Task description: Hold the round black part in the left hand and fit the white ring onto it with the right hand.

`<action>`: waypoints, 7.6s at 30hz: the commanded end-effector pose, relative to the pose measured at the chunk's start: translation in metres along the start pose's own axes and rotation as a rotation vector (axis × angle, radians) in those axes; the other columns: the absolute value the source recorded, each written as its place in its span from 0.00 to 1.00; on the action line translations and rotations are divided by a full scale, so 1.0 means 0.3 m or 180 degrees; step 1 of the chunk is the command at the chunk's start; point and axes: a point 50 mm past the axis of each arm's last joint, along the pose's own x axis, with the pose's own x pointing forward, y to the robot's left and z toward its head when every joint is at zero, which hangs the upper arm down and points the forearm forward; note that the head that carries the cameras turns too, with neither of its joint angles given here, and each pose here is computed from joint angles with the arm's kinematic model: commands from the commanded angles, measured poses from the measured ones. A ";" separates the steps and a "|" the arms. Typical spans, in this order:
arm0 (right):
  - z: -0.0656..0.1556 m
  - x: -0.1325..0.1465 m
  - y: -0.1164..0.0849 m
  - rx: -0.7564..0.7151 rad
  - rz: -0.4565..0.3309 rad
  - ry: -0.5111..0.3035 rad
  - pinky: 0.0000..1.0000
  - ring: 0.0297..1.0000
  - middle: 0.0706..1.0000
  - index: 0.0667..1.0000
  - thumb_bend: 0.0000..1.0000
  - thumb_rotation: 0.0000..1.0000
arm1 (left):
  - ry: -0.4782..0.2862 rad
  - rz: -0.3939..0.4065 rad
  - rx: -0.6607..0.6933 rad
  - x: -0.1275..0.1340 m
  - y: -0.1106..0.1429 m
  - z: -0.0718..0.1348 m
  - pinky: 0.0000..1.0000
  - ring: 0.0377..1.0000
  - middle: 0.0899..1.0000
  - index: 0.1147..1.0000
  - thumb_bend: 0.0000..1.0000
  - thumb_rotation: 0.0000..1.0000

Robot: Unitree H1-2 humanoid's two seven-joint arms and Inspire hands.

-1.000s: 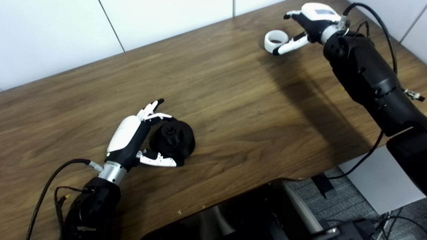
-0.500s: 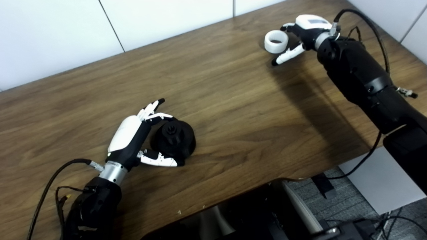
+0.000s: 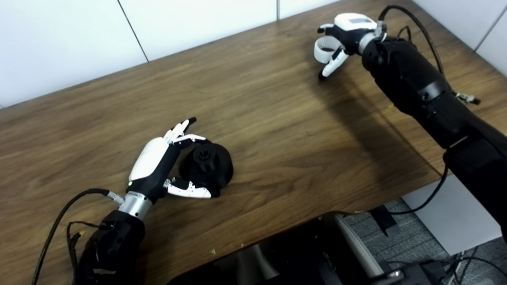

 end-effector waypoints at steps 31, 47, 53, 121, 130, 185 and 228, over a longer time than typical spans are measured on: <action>0.007 0.014 -0.105 -0.0446 -0.0086 0.0034 0.91 0.85 0.82 0.76 0.76 0.14 | -0.0044 0.0064 0.0062 0.001 0.035 0.025 1.00 1.00 1.00 0.59 1.00 0.30; -0.036 0.005 -0.108 -0.0438 0.0037 0.0218 1.00 0.92 0.91 0.78 0.77 0.10 | -0.0040 0.0065 0.0051 -0.003 0.040 0.023 1.00 1.00 1.00 0.59 1.00 0.31; -0.057 0.004 -0.117 -0.0442 0.0089 0.0321 1.00 0.92 0.92 0.81 0.79 0.14 | -0.0046 0.0066 0.0045 -0.004 0.041 0.020 1.00 1.00 1.00 0.59 1.00 0.30; 0.002 0.015 -0.085 -0.0484 -0.0023 0.0124 0.97 0.84 0.79 0.80 0.81 0.32 | -0.0041 0.0043 0.0001 0.005 0.034 0.028 1.00 1.00 1.00 0.59 1.00 0.32; 0.015 0.021 -0.085 -0.0465 -0.0001 0.0132 0.93 0.82 0.79 0.82 0.82 0.34 | -0.0034 0.0055 0.0013 0.007 0.036 0.028 1.00 1.00 1.00 0.59 1.00 0.33; 0.061 0.027 -0.058 -0.0428 -0.0136 -0.0036 0.99 0.77 0.74 0.75 0.78 0.27 | -0.0034 0.0042 0.0025 0.008 0.026 0.042 1.00 1.00 1.00 0.59 1.00 0.33; 0.035 0.006 -0.065 -0.0295 -0.0559 -0.0178 0.99 0.62 0.55 0.59 0.75 0.08 | -0.0032 0.0021 0.0019 0.008 0.038 0.042 1.00 1.00 1.00 0.59 1.00 0.33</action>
